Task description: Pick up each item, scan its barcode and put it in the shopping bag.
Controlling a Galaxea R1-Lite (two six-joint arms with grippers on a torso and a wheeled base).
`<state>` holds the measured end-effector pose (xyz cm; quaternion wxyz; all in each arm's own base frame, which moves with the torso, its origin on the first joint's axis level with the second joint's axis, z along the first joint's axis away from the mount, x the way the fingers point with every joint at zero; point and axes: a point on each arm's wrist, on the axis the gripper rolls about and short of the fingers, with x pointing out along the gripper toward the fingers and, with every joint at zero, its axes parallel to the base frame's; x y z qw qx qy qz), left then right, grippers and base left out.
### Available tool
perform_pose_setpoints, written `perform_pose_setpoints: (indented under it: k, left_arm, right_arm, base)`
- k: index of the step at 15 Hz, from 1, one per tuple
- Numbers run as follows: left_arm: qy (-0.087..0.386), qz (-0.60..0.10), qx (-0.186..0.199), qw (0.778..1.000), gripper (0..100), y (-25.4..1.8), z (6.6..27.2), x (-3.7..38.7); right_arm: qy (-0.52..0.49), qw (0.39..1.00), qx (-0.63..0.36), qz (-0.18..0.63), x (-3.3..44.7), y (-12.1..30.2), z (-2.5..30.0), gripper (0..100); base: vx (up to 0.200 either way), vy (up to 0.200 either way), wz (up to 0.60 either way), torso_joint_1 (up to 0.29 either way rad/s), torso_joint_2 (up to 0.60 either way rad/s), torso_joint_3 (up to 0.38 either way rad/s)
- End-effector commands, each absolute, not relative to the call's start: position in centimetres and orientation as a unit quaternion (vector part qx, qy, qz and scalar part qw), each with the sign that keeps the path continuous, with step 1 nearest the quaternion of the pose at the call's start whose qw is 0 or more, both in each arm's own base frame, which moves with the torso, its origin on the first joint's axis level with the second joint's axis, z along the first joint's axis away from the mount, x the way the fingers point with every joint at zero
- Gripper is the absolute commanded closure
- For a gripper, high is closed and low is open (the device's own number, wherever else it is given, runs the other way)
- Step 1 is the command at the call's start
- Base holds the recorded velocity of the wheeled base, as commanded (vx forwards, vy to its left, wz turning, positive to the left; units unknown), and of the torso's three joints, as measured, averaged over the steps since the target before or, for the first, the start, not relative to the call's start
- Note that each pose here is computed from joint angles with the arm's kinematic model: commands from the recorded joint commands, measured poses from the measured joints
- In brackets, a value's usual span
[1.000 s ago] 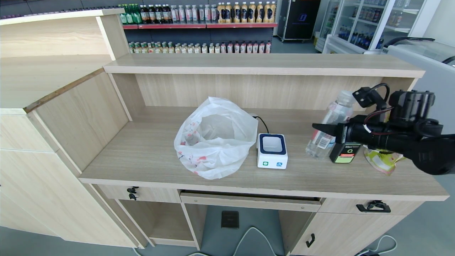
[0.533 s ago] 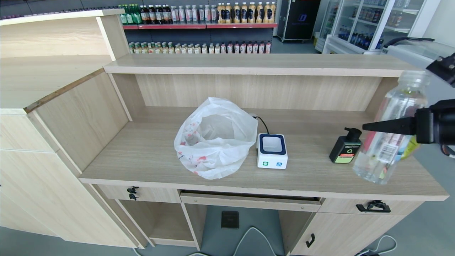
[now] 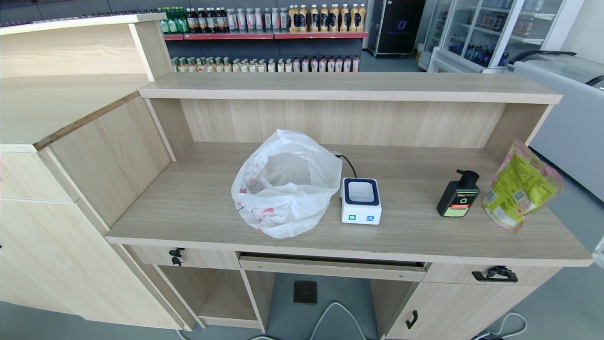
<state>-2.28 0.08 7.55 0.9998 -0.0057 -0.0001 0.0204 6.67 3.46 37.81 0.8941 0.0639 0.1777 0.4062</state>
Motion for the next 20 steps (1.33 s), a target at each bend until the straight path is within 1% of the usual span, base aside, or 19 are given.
perform_pose_setpoints:
  k: [1, 7, 11, 14, 18, 20]
  left_arm:
    - [0.0, 0.021, -0.006, 1.0, 0, 0.1, 7.5, -2.3]
    - [0.0, 0.021, -0.006, 1.0, 0, 0.1, 7.5, -2.3]
    - [0.0, 0.021, -0.006, 1.0, 0, 0.1, 7.5, -2.3]
    - [0.0, 0.021, -0.006, 1.0, 0, 0.1, 7.5, -2.3]
    - [0.0, 0.021, -0.006, 1.0, 0, 0.1, 7.5, -2.3]
    - [0.0, 0.021, -0.006, 1.0, 0, 0.1, 7.5, -2.3]
  right_arm:
    - [0.15, 0.884, 0.056, 0.439, 4.1, 2.9, 38.6, 100]
    - [0.152, 0.887, 0.068, 0.43, 3.3, 2.6, 38.4, 100]
    - [0.149, 0.909, 0.081, 0.381, 3.1, 2.3, 38.5, 100]
    - [0.163, 0.914, 0.124, 0.35, 3.8, 2.5, 38.8, 100]
    - [0.165, 0.911, 0.149, 0.348, 5.6, 3.2, 39.2, 100]
    - [0.164, 0.91, 0.149, 0.352, 5.6, 3.2, 39.2, 100]
  base:
    - [0.0, 0.0, 0.0, 0.0, 0.0, 0.0]
    - [0.0, 0.0, 0.0, 0.0, 0.0, 0.0]
    - [0.0, 0.0, 0.0, 0.0, 0.0, 0.0]
    - [0.0, 0.0, 0.0, 0.0, 0.0, 0.0]
    - [0.0, 0.0, 0.0, 0.0, 0.0, 0.0]
    - [0.0, 0.0, 0.0, 0.0, 0.0, 0.0]
